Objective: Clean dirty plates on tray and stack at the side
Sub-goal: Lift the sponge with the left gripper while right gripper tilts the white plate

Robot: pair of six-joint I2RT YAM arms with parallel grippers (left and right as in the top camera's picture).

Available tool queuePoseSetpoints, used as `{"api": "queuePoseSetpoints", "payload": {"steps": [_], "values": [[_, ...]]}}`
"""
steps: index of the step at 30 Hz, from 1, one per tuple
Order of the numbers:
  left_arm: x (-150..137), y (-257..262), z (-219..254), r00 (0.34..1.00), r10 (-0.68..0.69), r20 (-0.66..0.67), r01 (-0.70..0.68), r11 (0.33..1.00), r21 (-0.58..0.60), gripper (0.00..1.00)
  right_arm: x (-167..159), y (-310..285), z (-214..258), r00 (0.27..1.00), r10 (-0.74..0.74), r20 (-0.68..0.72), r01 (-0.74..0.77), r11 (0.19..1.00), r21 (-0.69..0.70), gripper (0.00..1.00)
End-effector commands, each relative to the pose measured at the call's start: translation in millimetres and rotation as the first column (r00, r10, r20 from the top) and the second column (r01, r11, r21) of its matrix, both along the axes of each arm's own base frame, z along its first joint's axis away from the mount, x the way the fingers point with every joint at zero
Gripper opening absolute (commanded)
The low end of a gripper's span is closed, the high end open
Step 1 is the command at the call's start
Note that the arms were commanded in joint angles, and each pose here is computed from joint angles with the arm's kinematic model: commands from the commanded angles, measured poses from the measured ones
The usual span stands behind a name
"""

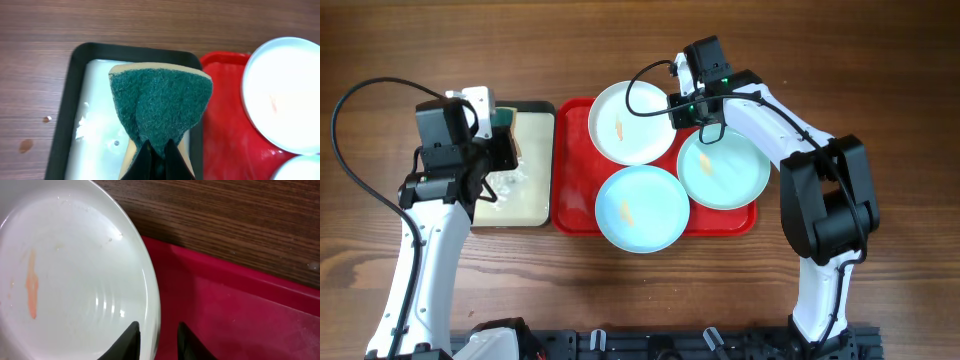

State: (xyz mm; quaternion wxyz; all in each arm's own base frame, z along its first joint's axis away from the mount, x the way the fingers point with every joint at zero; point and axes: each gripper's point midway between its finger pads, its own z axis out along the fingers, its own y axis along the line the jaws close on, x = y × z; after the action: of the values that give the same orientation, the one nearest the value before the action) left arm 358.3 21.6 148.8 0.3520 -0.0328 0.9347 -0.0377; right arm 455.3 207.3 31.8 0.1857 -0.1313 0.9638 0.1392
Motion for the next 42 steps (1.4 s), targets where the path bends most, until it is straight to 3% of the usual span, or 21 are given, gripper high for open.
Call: {"api": "queuePoseSetpoints", "payload": {"steps": [1, 8, 12, 13, 16, 18, 20, 23, 27, 36, 42], "values": [[0, -7, 1, 0.999, -0.052, 0.0, 0.052, 0.999, -0.015, 0.04, -3, 2, -11, 1.0, 0.006, -0.023, -0.006, 1.0, 0.0, 0.29], [-4, -7, -5, 0.999, -0.052, -0.015, 0.051, 0.999, -0.018, 0.04, -3, 2, -16, 1.0, -0.013, -0.02, 0.013, 1.0, 0.01, 0.29], [-4, -7, -5, 0.999, -0.052, -0.015, 0.051, 0.999, -0.018, 0.04, -3, 4, -16, 1.0, -0.018, -0.024, 0.019, 1.0, 0.025, 0.06], [-4, -7, -5, 0.999, -0.051, -0.015, 0.051, 0.999, -0.018, 0.04, -3, 4, -16, 1.0, -0.018, -0.024, 0.019, 1.0, 0.025, 0.04], [-4, -7, -5, 0.999, -0.052, -0.014, 0.051, 0.999, -0.017, 0.04, -3, 4, -16, 1.0, -0.018, -0.025, 0.019, 1.0, 0.025, 0.05], [-4, -7, -6, 0.999, -0.051, -0.015, 0.051, 0.999, -0.018, 0.04, -3, 4, -17, 1.0, -0.019, -0.026, 0.019, 1.0, 0.024, 0.16], [-4, -7, -5, 0.999, -0.052, -0.015, 0.051, 0.999, -0.018, 0.04, -4, 4, -17, 0.999, -0.019, -0.028, 0.019, 1.0, 0.023, 0.2], [-4, -7, -6, 0.999, -0.051, -0.015, 0.051, 0.999, -0.018, 0.04, -4, 3, -17, 0.999, -0.019, -0.03, 0.02, 1.0, 0.023, 0.18], [-4, -7, -8, 0.998, -0.052, -0.022, 0.051, 0.999, -0.019, 0.04, -5, 3, -17, 0.997, -0.064, -0.052, 0.066, 0.997, 0.035, 0.06], [-1, -7, -15, 0.998, -0.051, -0.037, 0.051, 0.998, -0.021, 0.04, -5, 3, -17, 0.997, -0.056, -0.048, 0.057, 0.998, 0.033, 0.04], [22, -5, 8, 0.994, -0.05, 0.096, 0.051, 0.999, -0.008, 0.04, -5, 3, -17, 0.998, -0.051, -0.047, 0.053, 0.998, 0.031, 0.04]]}}
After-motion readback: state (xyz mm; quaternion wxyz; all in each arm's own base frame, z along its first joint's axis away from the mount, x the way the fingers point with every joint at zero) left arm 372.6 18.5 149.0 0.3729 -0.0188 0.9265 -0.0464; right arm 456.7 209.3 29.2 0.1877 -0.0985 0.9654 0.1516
